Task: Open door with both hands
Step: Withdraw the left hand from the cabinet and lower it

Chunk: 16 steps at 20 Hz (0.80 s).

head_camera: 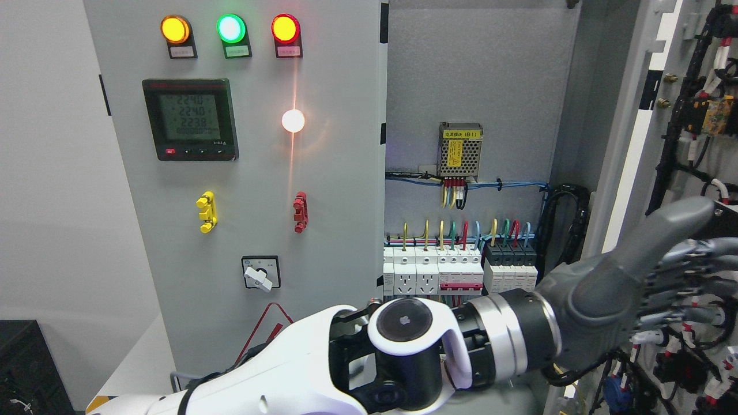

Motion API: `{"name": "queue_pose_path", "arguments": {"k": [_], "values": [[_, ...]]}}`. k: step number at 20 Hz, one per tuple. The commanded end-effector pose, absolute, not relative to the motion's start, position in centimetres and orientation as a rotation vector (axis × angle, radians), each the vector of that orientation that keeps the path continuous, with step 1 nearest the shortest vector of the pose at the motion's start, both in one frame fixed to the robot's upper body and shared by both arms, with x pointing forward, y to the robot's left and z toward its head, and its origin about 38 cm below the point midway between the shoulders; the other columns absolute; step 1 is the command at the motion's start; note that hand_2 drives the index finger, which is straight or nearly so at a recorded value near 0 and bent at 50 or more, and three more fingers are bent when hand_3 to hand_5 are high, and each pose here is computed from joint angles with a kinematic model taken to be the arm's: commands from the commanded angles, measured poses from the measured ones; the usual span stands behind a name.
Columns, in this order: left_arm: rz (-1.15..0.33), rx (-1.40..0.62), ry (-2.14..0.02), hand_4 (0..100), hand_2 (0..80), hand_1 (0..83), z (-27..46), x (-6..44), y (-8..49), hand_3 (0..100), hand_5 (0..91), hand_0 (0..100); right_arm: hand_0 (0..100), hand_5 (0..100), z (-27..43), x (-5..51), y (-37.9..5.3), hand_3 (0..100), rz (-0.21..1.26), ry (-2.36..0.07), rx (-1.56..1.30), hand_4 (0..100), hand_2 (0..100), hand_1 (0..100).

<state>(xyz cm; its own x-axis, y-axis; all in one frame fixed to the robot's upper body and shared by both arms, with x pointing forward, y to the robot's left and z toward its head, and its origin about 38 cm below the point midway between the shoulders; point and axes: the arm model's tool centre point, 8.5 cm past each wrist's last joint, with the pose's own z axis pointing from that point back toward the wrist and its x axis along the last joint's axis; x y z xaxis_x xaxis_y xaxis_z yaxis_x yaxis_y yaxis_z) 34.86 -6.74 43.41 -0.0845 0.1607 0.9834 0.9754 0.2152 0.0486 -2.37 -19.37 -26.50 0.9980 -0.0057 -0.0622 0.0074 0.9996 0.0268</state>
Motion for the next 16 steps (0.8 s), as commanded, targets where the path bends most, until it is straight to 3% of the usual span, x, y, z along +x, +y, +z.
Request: {"name": "queue_pose_path", "arguments": {"k": [1, 16], "values": [[-0.943, -0.967, -1.506, 0, 0.0, 0.0, 40.6, 36.5, 3.3, 0, 0.0, 0, 0, 0, -26.5, -2.4, -19.4, 0, 0.033, 0.062, 0.026, 0, 0, 0], [-0.613, -0.713, -1.145, 0, 0.0, 0.0, 22.3, 36.0, 16.8, 0, 0.0, 0, 0, 0, -26.5, -2.4, -19.4, 0, 0.033, 0.062, 0.026, 0, 0, 0]]}}
